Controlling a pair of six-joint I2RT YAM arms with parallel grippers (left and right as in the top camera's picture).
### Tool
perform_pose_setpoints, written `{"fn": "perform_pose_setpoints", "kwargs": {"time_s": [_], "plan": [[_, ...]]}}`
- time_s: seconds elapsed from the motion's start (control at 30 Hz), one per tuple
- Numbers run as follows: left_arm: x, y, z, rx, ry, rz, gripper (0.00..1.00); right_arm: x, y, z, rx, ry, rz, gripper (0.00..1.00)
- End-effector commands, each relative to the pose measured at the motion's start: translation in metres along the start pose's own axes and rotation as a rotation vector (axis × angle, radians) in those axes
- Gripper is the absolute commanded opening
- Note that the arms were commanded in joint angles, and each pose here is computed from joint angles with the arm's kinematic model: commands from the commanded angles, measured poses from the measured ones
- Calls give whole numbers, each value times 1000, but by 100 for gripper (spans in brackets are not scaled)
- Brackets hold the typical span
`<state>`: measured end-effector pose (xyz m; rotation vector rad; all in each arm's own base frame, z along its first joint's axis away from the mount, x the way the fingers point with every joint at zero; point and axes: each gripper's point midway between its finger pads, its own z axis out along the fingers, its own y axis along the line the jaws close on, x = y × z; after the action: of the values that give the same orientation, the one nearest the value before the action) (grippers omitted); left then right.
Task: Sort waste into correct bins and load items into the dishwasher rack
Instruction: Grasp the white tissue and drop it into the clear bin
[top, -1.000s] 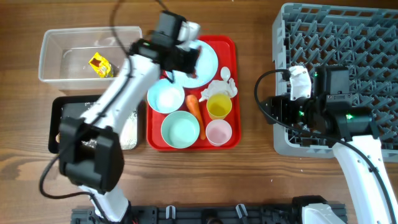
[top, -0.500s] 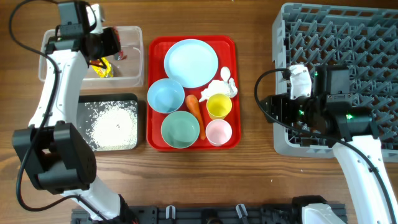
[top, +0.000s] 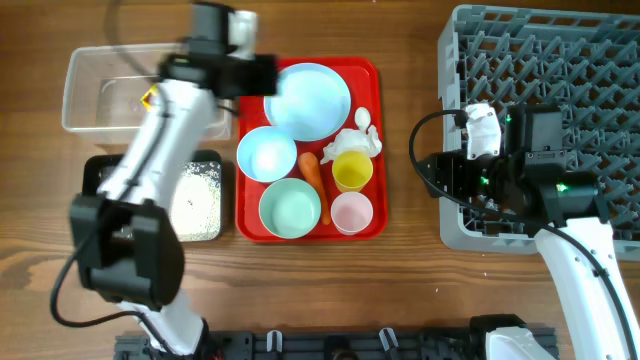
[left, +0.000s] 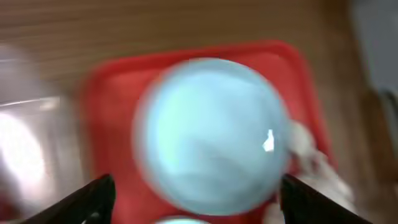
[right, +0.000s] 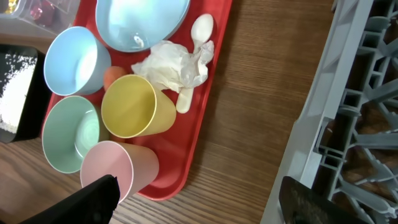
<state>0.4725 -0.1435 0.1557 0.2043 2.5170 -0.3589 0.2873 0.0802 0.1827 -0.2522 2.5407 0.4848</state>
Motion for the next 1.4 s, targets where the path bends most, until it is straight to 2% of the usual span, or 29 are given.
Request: {"fn": "perform_pose_setpoints", "kwargs": {"time_s": [0.0, 0.1, 0.3, 0.5, 0.67, 0.77, 0.8, 0.83, 0.93, 1.03, 1.07, 1.2, 1.37], "plan": [[27, -98, 10, 146, 48, 263, 86, -1, 0, 1, 4, 4, 3, 85], [58, -131, 33, 154, 117, 348, 87, -1, 0, 1, 4, 2, 3, 85], [107, -166, 65, 193, 230, 437, 87, -1, 0, 1, 4, 1, -2, 85], [124, -169, 82, 190, 271, 454, 91, -1, 0, 1, 4, 1, -4, 85], [140, -163, 99, 178, 320, 451, 89, -1, 0, 1, 4, 2, -3, 85], [141, -160, 102, 169, 322, 451, 74, -1, 0, 1, 4, 3, -3, 85], [139, -159, 102, 159, 318, 452, 64, -1, 0, 1, 4, 3, -3, 85], [138, -157, 103, 143, 314, 455, 49, -1, 0, 1, 4, 3, -3, 85], [138, -156, 103, 137, 312, 456, 22, -1, 0, 1, 5, 3, -4, 85], [138, -156, 103, 137, 312, 455, 7, -1, 0, 1, 5, 3, -3, 85], [137, -156, 102, 137, 311, 455, 4, -1, 0, 1, 5, 4, -3, 85], [130, -159, 96, 142, 289, 453, 4, 0, 0, 1, 5, 5, -2, 85], [90, -175, 60, 169, 171, 456, 4, 0, 0, 1, 5, 6, -2, 85]]}}
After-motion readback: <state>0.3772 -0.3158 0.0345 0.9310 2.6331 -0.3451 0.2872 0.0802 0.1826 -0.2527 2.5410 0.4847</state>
